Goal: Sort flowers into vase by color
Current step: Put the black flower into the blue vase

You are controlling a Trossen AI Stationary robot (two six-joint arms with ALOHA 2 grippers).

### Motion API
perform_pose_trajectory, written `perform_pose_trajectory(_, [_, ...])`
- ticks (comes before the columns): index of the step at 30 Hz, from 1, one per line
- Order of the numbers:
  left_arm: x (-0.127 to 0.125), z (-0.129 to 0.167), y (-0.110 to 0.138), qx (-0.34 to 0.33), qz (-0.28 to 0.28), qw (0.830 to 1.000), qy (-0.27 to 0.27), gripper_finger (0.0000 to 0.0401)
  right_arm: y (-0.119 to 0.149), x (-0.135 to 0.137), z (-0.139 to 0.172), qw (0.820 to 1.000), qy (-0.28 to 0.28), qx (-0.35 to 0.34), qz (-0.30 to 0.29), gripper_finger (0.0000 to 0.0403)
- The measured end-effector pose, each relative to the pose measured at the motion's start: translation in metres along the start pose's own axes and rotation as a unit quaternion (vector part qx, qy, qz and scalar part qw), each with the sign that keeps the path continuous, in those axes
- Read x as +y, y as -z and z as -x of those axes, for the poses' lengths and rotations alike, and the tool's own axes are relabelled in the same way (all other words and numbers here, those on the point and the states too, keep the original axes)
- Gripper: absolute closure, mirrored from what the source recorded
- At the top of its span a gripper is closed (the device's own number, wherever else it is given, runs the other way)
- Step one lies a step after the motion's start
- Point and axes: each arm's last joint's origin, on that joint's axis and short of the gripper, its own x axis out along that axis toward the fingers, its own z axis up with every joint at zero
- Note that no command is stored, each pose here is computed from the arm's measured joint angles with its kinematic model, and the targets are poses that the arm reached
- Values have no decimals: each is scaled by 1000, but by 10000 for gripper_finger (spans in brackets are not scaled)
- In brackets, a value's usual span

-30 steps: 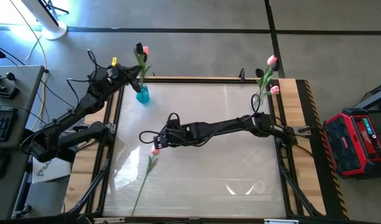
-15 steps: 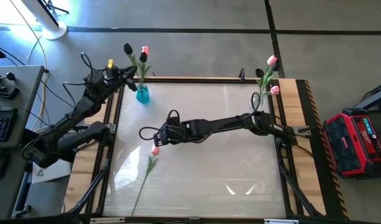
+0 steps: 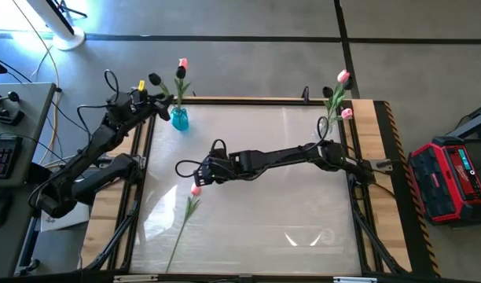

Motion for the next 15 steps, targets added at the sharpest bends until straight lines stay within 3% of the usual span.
perform_pose_trajectory(7, [-4,11,0,3,17,999,44,205,9,4,2,1000,-10,12,-9,257])
perform_pose_trajectory(15, [-12,41,-10,-63,30,993,93,204,28,9,6,1000,-15,25,-9,257])
